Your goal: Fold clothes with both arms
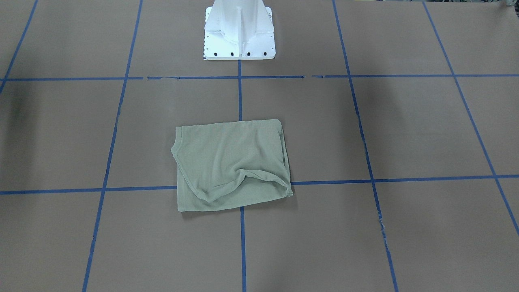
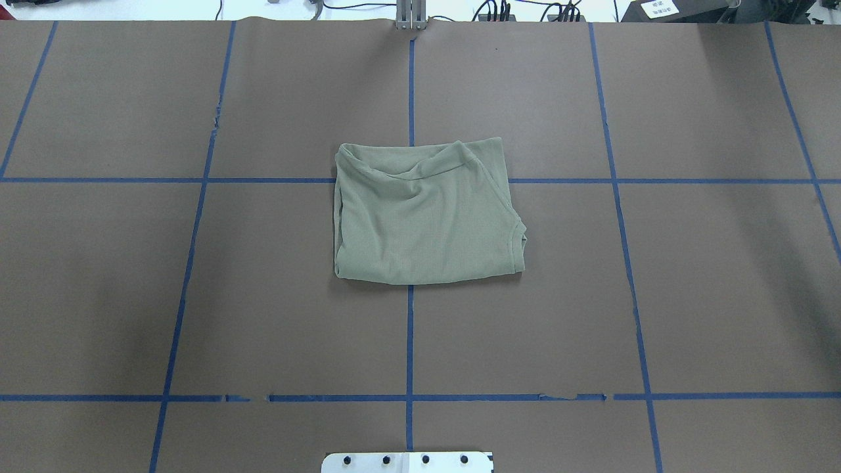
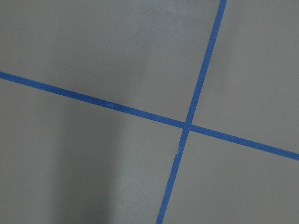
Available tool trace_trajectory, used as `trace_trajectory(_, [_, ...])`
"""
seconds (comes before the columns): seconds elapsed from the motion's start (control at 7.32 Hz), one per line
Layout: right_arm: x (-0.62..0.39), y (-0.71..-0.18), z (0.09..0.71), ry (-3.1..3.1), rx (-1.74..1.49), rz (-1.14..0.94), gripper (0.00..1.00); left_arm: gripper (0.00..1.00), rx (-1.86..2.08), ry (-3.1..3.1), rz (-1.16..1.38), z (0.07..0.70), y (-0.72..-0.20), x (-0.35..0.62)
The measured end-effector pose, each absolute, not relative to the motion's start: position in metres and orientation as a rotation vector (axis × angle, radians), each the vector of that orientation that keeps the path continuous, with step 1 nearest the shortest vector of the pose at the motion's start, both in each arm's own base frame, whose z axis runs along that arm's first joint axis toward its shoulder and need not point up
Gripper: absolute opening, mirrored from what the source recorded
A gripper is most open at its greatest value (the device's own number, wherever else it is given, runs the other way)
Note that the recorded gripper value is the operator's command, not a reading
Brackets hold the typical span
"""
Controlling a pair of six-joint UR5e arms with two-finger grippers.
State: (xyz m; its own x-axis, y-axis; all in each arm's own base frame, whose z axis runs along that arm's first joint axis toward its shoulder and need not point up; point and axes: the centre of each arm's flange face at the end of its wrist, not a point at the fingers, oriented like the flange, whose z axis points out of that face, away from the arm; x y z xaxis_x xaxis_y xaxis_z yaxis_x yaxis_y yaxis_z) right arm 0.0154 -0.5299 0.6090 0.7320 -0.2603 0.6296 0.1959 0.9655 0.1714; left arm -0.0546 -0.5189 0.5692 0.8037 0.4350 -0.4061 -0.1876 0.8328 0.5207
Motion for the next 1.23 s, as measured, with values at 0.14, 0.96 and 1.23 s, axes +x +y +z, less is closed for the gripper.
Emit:
trace_trajectory(0.14, [0.017, -0.526, 0.615, -0.702, 0.094, -0.250, 1.00, 1.00, 0.475, 0.537, 0.339, 0.574, -0.518, -0.057])
trace_trajectory(0.96, [0.024, -0.507, 0.635, -0.723, 0.016, -0.101, 1.00, 1.00, 0.100, 0.703, 0.230, 0.612, -0.494, -0.048])
trace_trajectory(1.23, [0.028, -0.504, 0.637, -0.734, 0.012, -0.088, 1.00, 1.00, 0.083, 0.729, 0.242, 0.619, -0.489, -0.046])
